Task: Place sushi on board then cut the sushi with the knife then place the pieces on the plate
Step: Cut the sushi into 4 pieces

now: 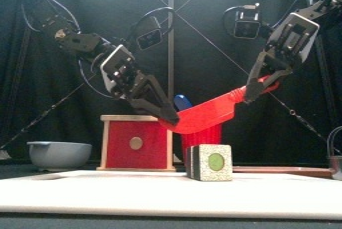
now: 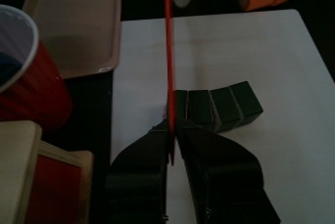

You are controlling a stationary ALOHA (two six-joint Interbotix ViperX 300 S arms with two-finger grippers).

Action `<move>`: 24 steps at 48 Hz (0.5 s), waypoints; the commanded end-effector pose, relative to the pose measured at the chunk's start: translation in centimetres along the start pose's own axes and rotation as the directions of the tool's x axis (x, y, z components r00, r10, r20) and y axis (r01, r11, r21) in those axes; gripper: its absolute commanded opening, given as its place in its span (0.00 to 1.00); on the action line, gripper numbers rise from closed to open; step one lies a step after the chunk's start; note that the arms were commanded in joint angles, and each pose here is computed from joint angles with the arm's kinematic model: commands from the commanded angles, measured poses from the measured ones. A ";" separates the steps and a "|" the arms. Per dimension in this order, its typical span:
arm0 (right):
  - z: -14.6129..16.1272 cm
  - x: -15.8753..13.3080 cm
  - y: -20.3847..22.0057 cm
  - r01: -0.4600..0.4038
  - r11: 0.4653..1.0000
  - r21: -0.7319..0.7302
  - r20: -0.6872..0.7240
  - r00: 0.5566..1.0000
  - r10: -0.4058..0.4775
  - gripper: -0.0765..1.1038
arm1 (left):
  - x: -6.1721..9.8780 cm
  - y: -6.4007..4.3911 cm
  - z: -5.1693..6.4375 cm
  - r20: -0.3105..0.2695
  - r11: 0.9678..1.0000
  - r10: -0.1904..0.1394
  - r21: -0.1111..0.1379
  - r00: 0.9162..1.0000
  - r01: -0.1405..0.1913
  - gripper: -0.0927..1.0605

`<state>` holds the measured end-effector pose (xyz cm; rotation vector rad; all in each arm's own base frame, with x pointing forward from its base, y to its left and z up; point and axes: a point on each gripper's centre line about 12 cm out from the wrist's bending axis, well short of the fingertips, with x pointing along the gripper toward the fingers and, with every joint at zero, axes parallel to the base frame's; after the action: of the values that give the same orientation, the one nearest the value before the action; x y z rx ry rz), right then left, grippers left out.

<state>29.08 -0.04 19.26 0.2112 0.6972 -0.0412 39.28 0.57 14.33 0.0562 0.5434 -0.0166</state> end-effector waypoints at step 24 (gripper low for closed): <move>-0.6 2.6 1.0 -0.016 0.999 0.028 -0.065 0.998 0.018 0.40 | 0.4 -0.5 -0.3 -0.036 1.000 -0.008 -0.008 0.999 0.007 0.51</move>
<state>30.28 0.89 16.37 0.2432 0.7923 -0.0371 39.05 -0.09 13.02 0.0522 0.6073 -0.0287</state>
